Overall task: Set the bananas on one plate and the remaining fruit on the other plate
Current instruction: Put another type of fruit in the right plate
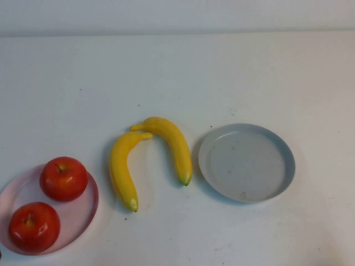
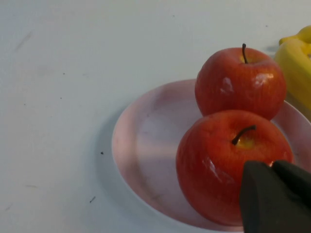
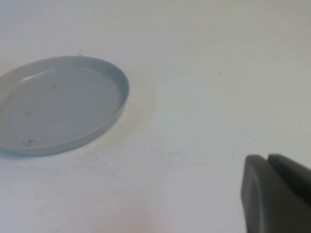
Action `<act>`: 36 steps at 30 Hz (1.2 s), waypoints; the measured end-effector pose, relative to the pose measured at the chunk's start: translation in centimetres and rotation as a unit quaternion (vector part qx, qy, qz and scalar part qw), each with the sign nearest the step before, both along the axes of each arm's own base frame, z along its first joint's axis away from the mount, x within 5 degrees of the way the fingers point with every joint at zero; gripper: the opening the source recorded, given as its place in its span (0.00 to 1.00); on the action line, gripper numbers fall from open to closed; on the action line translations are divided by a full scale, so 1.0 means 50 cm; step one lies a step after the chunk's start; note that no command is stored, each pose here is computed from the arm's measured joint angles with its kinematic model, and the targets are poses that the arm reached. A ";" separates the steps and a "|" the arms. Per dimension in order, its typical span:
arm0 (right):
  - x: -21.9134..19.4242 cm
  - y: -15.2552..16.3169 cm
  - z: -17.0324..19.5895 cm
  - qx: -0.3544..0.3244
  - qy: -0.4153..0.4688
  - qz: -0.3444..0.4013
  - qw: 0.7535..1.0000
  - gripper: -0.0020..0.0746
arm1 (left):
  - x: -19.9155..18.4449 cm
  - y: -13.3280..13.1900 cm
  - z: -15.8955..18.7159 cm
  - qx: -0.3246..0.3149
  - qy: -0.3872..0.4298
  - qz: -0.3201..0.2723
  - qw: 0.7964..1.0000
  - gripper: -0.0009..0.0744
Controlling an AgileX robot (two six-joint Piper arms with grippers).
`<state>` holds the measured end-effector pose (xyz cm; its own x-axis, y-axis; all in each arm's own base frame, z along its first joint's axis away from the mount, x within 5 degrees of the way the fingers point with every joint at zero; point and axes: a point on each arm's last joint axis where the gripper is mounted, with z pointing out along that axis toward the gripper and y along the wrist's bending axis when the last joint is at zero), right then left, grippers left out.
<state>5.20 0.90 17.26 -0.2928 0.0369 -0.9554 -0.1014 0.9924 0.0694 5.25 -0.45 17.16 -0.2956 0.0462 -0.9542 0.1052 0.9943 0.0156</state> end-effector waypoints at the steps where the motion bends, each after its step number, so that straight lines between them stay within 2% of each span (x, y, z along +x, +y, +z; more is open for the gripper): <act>1: 0.000 0.000 0.000 0.000 0.000 0.000 1.000 0.00 | 0.000 0.000 0.000 0.000 0.000 0.000 1.000 0.02; 26: 0.000 0.000 0.001 0.001 -0.003 -0.001 1.000 0.00 | 0.000 0.000 0.000 -0.003 -0.001 0.001 1.000 0.02; 28: 0.002 0.001 0.008 0.023 -0.019 -0.003 1.000 0.00 | 0.000 0.000 0.000 -0.003 -0.001 0.001 1.000 0.02; 31: 0.005 0.004 0.023 0.091 -0.054 -0.010 0.994 0.00 | 0.000 0.000 0.000 -0.003 -0.001 0.001 1.000 0.02; 36: 0.008 -0.002 0.051 0.195 -0.117 -0.037 0.973 0.00 | 0.000 0.000 0.000 -0.003 -0.001 0.001 1.000 0.02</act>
